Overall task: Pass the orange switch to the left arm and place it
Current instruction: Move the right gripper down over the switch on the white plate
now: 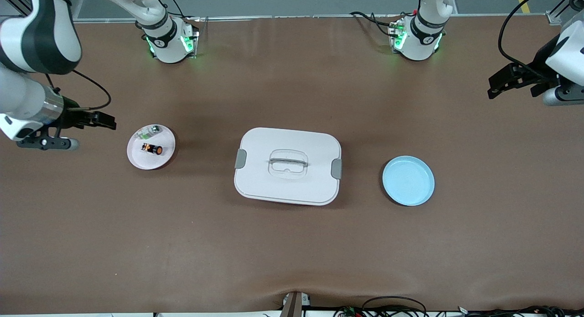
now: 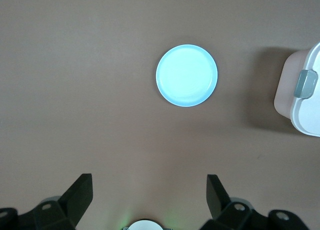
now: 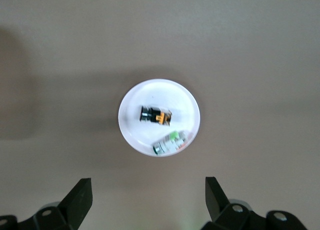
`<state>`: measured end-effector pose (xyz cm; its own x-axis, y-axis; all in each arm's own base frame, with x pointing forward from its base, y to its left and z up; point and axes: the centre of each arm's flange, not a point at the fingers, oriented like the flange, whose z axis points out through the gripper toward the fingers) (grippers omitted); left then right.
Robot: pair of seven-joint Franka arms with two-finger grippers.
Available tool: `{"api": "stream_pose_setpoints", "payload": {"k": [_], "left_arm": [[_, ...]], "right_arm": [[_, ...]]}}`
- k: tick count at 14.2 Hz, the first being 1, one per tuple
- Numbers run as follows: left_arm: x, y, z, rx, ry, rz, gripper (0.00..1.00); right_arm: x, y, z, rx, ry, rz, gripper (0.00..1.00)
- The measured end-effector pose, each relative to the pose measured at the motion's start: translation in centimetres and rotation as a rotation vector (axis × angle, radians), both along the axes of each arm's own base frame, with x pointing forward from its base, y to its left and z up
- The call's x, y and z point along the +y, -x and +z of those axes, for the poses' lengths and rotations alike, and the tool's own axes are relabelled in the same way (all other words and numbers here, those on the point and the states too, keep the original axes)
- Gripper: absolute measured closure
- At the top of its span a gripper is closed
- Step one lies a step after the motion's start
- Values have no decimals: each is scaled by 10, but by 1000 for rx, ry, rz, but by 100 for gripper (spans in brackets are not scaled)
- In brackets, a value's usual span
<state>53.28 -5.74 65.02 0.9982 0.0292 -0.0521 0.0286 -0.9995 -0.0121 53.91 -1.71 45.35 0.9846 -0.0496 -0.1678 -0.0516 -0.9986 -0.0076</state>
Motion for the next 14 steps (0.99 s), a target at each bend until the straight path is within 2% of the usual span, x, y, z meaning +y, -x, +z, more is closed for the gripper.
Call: {"api": "stream_pose_setpoints", "payload": {"k": [3, 6, 14], "left_arm": [[0, 0, -3, 7, -1, 0, 0], [0, 0, -5, 11, -1, 0, 0], [0, 2, -3, 7, -1, 0, 0]], "right_arm": [[0, 7, -41, -34, -2, -19, 0], [0, 18, -75, -49, 3, -69, 0], [0, 39, -134, -101, -18, -131, 0]]}}
